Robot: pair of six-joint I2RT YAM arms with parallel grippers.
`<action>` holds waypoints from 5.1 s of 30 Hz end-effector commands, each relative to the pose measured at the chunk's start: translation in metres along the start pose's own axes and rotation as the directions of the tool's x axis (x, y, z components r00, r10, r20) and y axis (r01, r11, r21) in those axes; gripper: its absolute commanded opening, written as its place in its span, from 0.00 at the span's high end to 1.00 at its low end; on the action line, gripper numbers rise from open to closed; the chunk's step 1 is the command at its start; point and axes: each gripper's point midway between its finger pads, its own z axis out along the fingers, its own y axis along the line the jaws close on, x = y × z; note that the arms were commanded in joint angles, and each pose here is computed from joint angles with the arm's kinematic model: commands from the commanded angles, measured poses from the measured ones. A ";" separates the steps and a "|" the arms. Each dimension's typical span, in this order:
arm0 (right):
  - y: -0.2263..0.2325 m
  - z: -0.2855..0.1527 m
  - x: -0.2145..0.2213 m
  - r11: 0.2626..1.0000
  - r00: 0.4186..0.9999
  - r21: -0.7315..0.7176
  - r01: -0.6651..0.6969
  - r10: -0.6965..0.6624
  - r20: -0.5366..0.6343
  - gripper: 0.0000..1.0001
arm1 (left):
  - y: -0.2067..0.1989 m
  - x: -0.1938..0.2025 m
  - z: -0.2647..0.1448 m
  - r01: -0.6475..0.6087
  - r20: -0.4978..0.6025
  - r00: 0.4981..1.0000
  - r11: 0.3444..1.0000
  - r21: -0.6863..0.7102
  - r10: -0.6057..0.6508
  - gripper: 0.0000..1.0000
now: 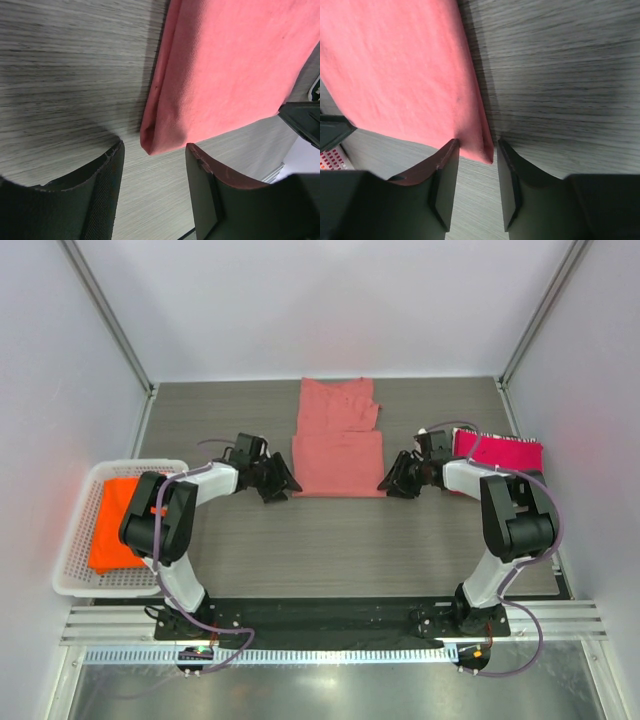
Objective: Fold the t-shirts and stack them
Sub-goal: Fold the tshirt, then neatly place the folded tshirt to the corner
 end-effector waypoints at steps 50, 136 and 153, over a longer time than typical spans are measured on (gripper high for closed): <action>0.059 -0.173 0.086 0.961 0.969 -0.186 0.206 -0.174 0.174 0.99 | -0.040 0.135 -0.159 -0.096 -0.023 0.994 0.948 0.302 0.108 1.00; -0.074 -0.087 -0.160 0.487 0.896 0.871 0.060 -0.412 0.168 0.53 | -0.053 -0.125 0.072 -0.110 0.159 0.982 0.994 0.017 0.106 0.56; -0.137 -0.079 -0.150 0.107 0.921 0.988 0.112 -0.384 -0.063 0.58 | -0.080 -0.117 0.063 -0.150 0.097 0.986 0.981 0.126 0.138 0.55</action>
